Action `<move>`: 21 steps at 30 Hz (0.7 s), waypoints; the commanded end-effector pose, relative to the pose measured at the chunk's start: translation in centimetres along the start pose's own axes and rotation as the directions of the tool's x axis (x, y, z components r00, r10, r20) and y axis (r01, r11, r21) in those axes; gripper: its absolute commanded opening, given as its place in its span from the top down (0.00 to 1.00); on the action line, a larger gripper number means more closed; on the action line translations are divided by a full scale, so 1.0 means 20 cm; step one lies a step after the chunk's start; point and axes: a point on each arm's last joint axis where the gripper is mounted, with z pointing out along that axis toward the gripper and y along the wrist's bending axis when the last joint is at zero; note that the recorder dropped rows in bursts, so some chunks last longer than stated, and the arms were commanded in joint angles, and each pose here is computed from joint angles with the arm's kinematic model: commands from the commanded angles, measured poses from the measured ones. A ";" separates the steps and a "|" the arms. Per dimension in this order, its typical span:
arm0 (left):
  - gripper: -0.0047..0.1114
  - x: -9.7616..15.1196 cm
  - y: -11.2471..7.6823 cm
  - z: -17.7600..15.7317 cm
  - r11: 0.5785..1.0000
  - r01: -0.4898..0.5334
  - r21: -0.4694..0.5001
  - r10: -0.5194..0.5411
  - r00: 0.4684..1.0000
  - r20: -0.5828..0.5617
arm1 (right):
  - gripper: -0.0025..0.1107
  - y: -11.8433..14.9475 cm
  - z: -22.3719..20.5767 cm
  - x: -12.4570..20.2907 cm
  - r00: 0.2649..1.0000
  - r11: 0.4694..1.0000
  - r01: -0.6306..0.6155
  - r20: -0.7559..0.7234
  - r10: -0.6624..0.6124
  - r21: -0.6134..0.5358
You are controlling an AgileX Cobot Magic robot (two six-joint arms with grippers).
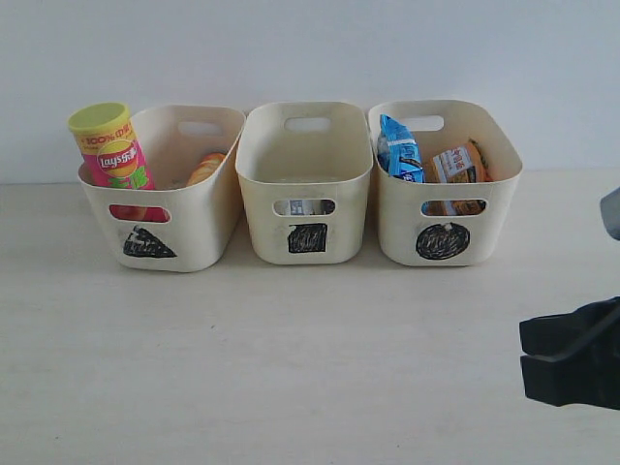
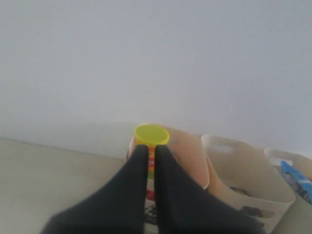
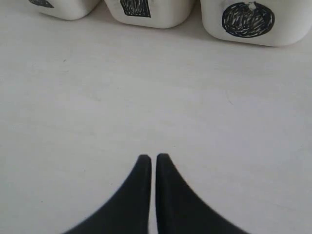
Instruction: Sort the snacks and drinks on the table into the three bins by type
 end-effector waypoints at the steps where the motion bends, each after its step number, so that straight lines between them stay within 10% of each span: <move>1: 0.92 0.17 0.05 -0.02 0.999 -0.027 -0.039 0.027 0.999 -0.020 | 0.98 -0.01 0.00 0.00 1.000 1.000 0.004 0.009 -0.004 0.004; 9: 0.92 0.62 0.15 -0.15 0.998 -0.050 -0.024 0.051 0.998 0.040 | 0.98 -0.01 0.00 0.00 1.000 1.000 0.004 0.009 -0.004 0.004; 21: 0.92 0.77 0.19 -0.14 0.997 -0.032 -0.070 0.020 0.985 -0.170 | 0.98 0.00 0.00 0.00 1.000 1.000 0.004 0.012 -0.004 0.003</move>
